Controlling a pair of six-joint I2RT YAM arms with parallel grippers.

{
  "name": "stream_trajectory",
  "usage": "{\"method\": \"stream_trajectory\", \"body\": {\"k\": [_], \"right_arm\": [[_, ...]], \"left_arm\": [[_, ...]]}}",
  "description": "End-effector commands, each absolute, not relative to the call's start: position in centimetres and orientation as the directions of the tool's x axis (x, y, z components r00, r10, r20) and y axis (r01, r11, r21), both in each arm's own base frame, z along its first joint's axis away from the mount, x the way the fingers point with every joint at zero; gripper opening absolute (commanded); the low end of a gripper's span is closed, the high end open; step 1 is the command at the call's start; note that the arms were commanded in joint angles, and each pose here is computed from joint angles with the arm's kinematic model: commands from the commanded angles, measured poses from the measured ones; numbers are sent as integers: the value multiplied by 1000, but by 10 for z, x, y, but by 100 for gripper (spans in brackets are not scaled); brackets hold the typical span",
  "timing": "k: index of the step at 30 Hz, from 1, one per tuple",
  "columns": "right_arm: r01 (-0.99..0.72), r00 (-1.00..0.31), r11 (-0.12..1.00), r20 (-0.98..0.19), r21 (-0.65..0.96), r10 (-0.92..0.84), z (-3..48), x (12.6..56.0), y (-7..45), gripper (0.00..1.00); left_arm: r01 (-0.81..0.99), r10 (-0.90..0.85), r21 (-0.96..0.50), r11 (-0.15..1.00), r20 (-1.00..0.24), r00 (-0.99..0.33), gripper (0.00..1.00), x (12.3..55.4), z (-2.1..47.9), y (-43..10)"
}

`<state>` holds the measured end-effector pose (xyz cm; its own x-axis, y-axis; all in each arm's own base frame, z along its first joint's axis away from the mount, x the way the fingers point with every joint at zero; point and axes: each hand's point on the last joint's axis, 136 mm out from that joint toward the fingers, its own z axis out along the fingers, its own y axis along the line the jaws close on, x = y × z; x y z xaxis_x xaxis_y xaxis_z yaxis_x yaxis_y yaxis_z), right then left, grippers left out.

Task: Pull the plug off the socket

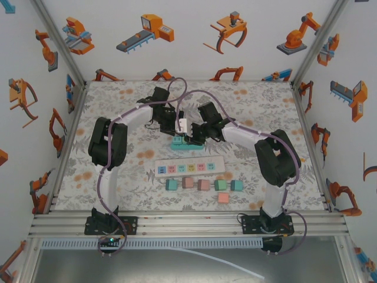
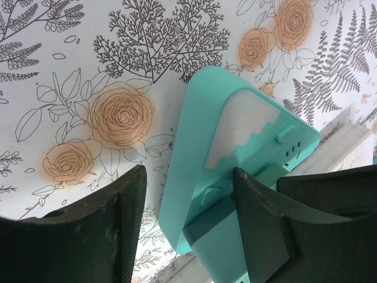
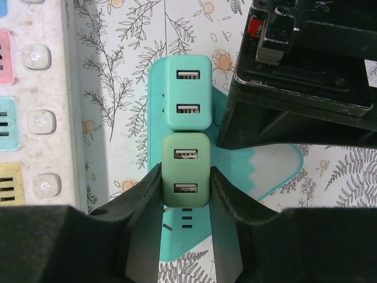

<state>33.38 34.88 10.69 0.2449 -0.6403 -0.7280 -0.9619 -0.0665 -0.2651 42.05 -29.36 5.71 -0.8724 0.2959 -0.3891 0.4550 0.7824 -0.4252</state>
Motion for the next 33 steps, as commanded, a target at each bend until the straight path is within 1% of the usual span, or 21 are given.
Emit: {"method": "stream_trajectory", "body": {"k": [1,3,5,8,12,18,26,29,32,33], "right_arm": [[-899,423,-157,-716,-409,-556,160,325,364,19],[-886,443,-178,-674,-427,-591,150,323,362,19],[-883,450,-182,-669,-433,-591,148,320,362,19],[-884,450,-172,-688,-436,-570,155,315,364,19],[-909,391,-109,-731,-402,-559,172,318,367,19],[-939,327,-84,-792,-334,-516,187,317,376,19],[-934,339,-79,-797,-348,-500,195,312,374,19],[-941,303,-10,-829,-339,-470,213,313,373,19],[-950,242,83,-877,-301,-414,240,308,369,14],[-951,209,134,-899,-278,-385,251,306,367,13]], "left_arm": [[428,368,-226,875,-265,-892,57,414,-12,-250],[423,363,-223,879,-263,-894,57,415,-12,-248],[417,359,-216,883,-260,-896,57,416,-14,-245],[408,354,-213,888,-250,-901,57,416,-16,-242],[407,355,-215,888,-244,-902,57,416,-18,-241],[407,355,-209,889,-245,-902,57,416,-17,-240],[401,344,-217,890,-260,-902,57,419,-9,-242],[387,315,-253,887,-281,-907,57,421,3,-247],[361,264,-316,877,-311,-913,57,424,21,-256],[349,241,-344,872,-320,-916,57,425,28,-259]]}}
